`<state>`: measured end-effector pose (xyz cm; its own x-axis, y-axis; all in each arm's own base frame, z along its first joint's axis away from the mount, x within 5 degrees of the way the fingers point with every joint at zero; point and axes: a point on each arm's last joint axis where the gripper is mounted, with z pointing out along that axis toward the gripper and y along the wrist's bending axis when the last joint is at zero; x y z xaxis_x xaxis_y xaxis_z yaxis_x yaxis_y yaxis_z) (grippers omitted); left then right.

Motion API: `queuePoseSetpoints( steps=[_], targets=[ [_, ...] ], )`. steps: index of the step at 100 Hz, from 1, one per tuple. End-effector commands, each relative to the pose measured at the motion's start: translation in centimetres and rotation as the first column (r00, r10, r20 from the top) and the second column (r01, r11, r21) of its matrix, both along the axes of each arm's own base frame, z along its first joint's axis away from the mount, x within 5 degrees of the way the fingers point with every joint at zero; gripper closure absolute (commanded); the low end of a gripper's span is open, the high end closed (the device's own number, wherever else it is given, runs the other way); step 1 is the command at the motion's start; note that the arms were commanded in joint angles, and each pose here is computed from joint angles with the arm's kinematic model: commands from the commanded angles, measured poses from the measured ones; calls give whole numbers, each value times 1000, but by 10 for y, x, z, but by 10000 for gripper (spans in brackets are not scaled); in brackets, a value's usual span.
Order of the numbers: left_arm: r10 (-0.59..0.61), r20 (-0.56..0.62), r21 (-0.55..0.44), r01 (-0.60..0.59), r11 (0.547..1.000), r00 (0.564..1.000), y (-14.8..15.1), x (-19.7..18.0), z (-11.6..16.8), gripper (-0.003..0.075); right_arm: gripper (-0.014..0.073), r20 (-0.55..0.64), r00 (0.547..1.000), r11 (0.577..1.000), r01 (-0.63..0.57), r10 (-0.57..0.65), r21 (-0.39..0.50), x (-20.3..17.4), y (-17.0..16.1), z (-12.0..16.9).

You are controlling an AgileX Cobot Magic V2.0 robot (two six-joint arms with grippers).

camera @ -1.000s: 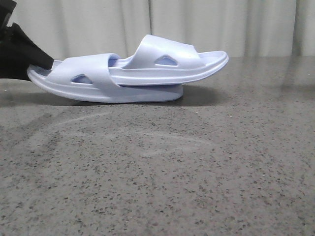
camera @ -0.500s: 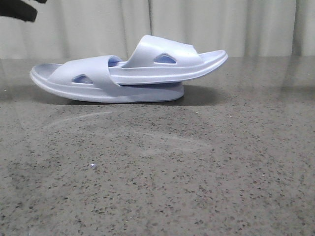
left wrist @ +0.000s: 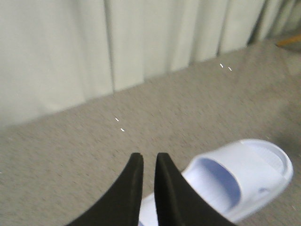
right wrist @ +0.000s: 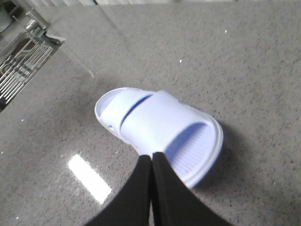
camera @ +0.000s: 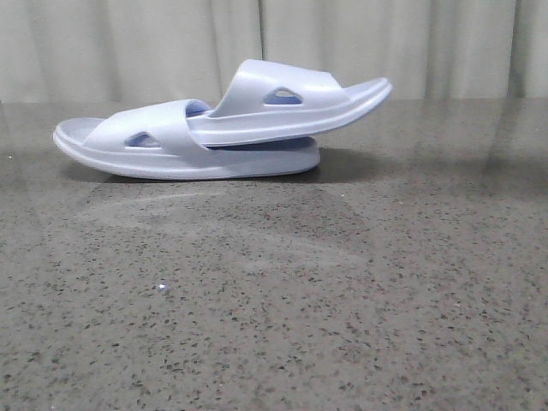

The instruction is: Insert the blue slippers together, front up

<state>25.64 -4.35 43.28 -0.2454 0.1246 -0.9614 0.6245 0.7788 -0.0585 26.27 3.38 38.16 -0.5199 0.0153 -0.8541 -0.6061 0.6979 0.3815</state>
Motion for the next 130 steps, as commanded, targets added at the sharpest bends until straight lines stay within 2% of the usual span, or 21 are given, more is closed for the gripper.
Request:
queuePoseSetpoints(
  steps=[1,12,20,32,50,68,89,117,130],
  targets=[
    [125,182,-69,-114,991,975,-4,-24,30,705,679,128,986,994,100,-104,37,-11,9,21],
    [183,275,-26,-183,983,944,-14,-38,25,705,679,179,972,988,151,-153,25,-22,26,14],
    [165,321,27,-183,983,933,-25,-47,15,705,679,208,961,983,185,-180,0,-29,34,5],
    [206,345,-1,-220,976,916,-33,-58,-7,705,679,238,944,970,242,-230,-24,-42,41,-9],
    [276,276,-69,-267,961,921,-31,-79,-50,705,679,259,906,935,353,-334,-31,-70,32,-37],
    [277,204,-20,-279,960,939,-26,-97,-100,705,679,258,886,907,415,-385,-70,-101,19,-76],
    [328,153,-66,-321,945,932,-15,-121,-135,705,679,236,883,898,432,-405,-77,-128,11,-107],
    [326,137,-90,-316,944,935,-13,-130,-143,705,680,196,914,923,375,-355,-79,-138,14,-119],
    [326,136,-90,-316,944,935,-13,-130,-143,705,680,196,915,924,374,-353,-79,-138,14,-119]
  ],
)
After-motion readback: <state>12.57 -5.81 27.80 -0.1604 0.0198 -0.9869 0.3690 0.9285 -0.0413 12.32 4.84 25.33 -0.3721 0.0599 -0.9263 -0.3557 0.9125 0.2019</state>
